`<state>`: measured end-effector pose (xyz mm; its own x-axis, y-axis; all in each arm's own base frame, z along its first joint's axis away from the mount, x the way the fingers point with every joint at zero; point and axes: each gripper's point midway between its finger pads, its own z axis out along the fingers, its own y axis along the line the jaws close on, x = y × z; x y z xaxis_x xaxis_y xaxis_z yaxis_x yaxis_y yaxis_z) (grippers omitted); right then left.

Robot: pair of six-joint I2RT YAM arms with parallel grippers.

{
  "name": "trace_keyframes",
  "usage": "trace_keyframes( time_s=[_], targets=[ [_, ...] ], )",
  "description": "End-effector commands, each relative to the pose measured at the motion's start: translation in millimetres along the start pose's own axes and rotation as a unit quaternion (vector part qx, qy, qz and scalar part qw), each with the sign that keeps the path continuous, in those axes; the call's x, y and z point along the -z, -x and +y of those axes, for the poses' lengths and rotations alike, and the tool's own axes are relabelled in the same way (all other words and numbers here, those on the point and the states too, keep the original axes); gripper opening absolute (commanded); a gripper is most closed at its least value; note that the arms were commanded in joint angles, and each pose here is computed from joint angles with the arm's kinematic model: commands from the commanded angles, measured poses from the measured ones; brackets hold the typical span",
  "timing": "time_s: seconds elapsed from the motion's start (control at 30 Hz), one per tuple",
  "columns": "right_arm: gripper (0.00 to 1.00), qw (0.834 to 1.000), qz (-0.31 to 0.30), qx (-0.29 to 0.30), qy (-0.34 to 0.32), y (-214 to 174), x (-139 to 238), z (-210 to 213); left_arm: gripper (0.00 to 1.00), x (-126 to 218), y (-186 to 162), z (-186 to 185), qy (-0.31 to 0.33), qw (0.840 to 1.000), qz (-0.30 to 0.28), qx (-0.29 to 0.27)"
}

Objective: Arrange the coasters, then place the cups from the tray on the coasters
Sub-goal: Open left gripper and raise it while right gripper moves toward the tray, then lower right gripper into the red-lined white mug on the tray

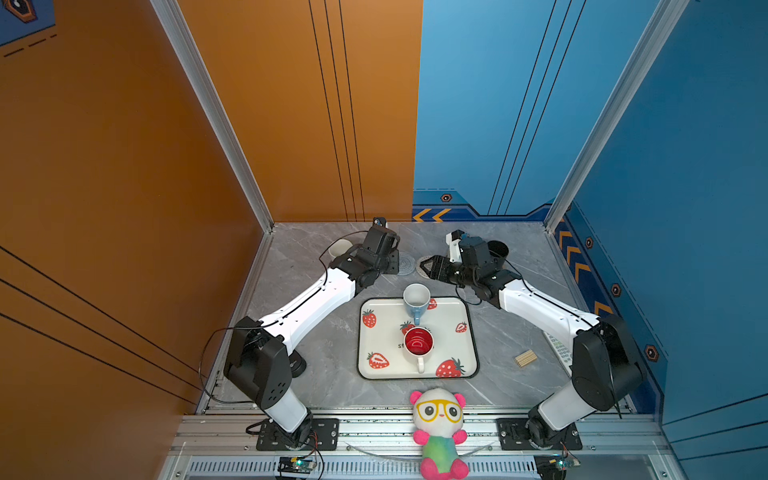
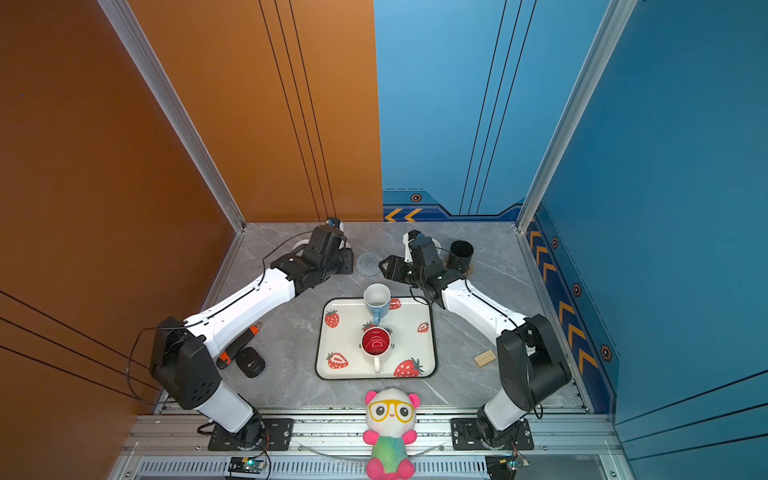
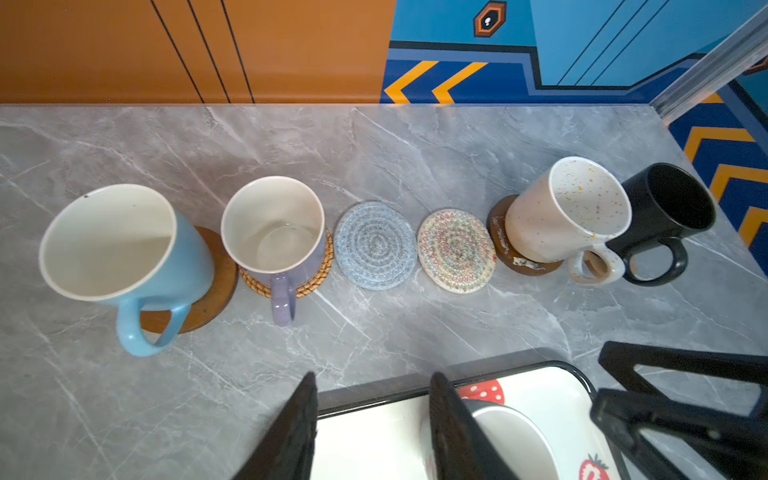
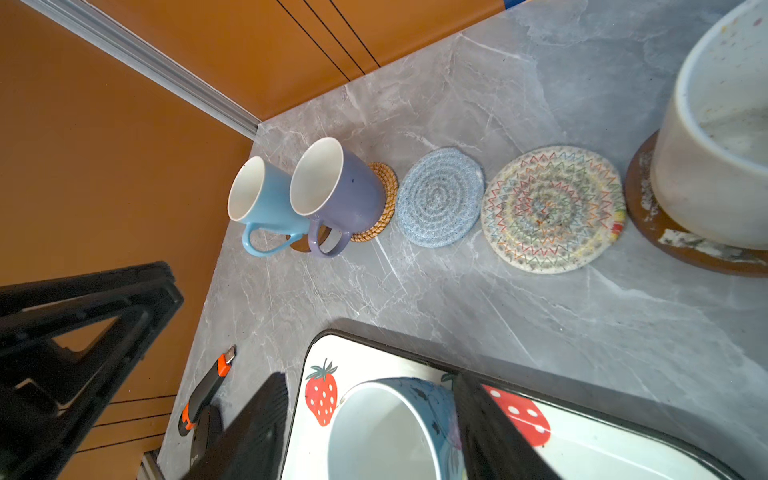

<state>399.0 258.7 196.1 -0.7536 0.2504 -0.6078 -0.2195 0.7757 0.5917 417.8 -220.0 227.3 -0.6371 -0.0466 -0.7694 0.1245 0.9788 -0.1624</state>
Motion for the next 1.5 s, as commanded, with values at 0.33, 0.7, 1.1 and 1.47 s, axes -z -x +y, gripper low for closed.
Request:
trace_keyframes(
  time_s=[0.33,0.7,1.1,1.47],
  targets=[
    [0.63,0.989,0.056,0.119,-0.067,-13,71,23,0.45,-4,-10,-2,-0.018,1.000,0.008,-0.001],
    [0.63,0.974,0.152,0.145,-0.079,-91,92,20,0.45,-11,-19,5,-0.036,0.999,0.009,0.021],
    [0.65,0.955,0.229,0.172,-0.079,-165,108,25,0.45,-12,-19,9,-0.047,0.998,0.003,0.037],
    [0.69,0.931,0.292,0.199,-0.091,-213,96,19,0.45,-8,-25,16,-0.046,0.998,0.000,0.044]
  ],
)
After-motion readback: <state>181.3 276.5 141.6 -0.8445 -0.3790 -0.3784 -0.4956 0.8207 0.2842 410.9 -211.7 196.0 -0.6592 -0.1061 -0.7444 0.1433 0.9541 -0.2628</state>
